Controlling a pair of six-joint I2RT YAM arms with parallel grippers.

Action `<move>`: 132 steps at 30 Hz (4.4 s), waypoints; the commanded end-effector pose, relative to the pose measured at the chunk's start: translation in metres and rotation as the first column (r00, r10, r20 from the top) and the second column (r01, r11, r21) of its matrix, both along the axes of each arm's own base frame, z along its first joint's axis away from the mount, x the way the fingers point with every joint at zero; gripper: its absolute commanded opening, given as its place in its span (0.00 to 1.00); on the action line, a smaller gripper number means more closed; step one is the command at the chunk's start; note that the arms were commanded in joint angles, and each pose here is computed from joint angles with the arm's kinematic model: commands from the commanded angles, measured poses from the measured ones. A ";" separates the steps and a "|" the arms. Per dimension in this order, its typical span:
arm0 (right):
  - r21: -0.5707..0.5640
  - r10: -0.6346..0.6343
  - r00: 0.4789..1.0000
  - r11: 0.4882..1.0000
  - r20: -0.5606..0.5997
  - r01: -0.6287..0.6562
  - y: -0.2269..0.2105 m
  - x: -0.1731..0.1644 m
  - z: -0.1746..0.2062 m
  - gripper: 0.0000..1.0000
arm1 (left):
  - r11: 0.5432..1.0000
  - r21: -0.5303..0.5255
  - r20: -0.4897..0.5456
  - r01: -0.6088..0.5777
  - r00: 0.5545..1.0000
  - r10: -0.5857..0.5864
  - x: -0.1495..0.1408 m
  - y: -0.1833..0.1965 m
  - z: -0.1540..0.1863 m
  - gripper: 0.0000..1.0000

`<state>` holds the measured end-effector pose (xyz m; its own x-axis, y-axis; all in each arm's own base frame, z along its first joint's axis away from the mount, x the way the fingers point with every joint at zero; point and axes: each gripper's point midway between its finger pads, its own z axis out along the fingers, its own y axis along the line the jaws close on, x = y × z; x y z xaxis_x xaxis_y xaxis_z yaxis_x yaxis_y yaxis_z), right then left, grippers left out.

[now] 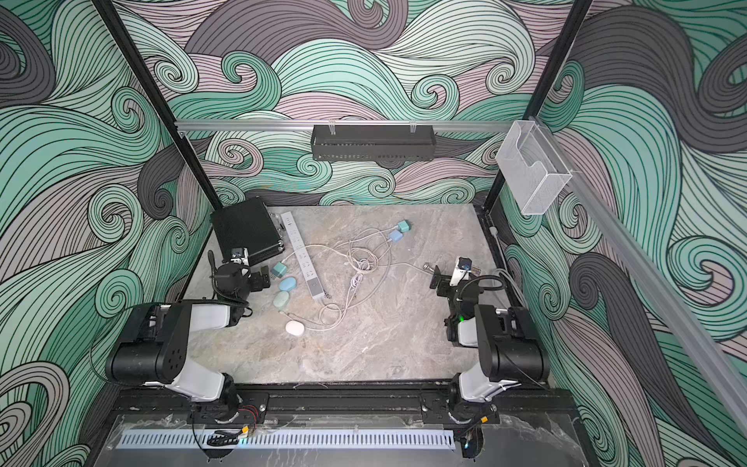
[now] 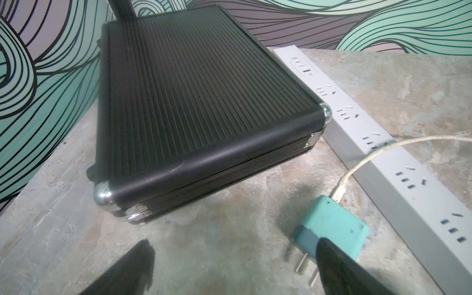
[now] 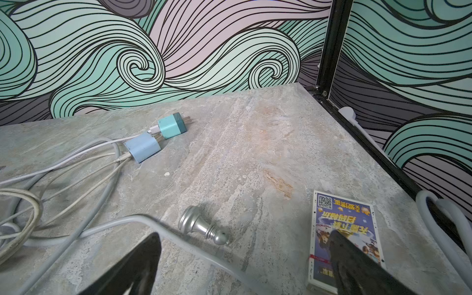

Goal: Charge the bluetooth headset
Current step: Pick up the plug from the center of the board.

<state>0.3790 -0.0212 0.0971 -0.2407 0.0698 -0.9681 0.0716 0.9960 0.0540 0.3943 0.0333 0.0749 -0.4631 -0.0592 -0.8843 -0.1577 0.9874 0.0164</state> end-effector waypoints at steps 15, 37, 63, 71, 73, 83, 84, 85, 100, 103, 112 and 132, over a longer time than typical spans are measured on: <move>0.001 0.010 1.000 1.000 0.010 -0.010 0.002 0.004 0.005 1.00 | 1.000 0.004 0.024 -0.001 1.000 0.001 0.006 0.003 0.010 0.99; 0.305 0.202 0.952 0.944 -0.228 -0.127 0.053 -0.038 0.095 0.82 | 0.932 -0.358 -0.366 -0.056 0.927 -0.085 -0.044 -0.045 0.103 0.82; 0.510 0.596 0.620 0.790 -0.510 -0.341 0.178 -0.116 0.059 0.65 | 0.946 -0.321 -0.719 -0.045 0.662 -0.213 -0.144 -0.120 0.039 0.70; 0.486 0.620 0.612 0.778 -0.491 -0.399 0.183 -0.116 0.062 0.62 | 0.962 -0.237 -0.677 0.132 0.689 -0.261 -0.114 -0.118 0.037 0.62; 0.487 0.626 0.611 0.774 -0.485 -0.406 0.185 -0.116 0.064 0.62 | 0.966 -0.196 -0.659 0.166 0.707 -0.256 -0.105 -0.115 0.040 0.63; 0.505 0.667 0.590 0.739 -0.455 -0.445 0.196 -0.113 0.069 0.60 | 0.977 0.012 -0.653 0.212 0.742 -0.153 -0.035 -0.086 0.018 0.48; 0.507 0.673 0.588 0.734 -0.449 -0.452 0.197 -0.113 0.070 0.60 | 0.976 -0.006 -0.652 0.218 0.739 -0.169 -0.027 -0.086 0.014 0.48; 0.510 0.680 0.583 0.727 -0.444 -0.460 0.198 -0.114 0.071 0.60 | 0.975 -0.012 -0.657 0.220 0.734 -0.174 -0.020 -0.085 0.011 0.48; 0.511 0.700 0.561 0.710 -0.442 -0.484 0.204 -0.110 0.071 0.60 | 0.952 0.016 -0.682 0.306 0.699 -0.214 0.042 -0.081 -0.017 0.61; 0.515 0.703 0.560 0.707 -0.438 -0.485 0.206 -0.107 0.072 0.60 | 0.951 0.012 -0.683 0.310 0.697 -0.219 0.046 -0.082 -0.024 0.61; 0.520 0.705 0.562 0.705 -0.432 -0.483 0.208 -0.104 0.075 0.58 | 0.944 0.019 -0.691 0.329 0.687 -0.225 0.057 -0.084 -0.038 0.58; 0.724 0.764 0.520 0.598 -0.383 -0.344 0.272 -0.076 0.140 0.67 | 0.712 -0.118 -0.120 0.692 0.702 -0.702 0.027 -0.190 0.135 0.29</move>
<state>0.2986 0.2394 0.2268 -0.8839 0.0472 -0.4654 -0.3256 0.6522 0.6845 0.4222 -0.1253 0.1835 -0.6445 0.2671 -0.7164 0.4474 0.8916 -0.0700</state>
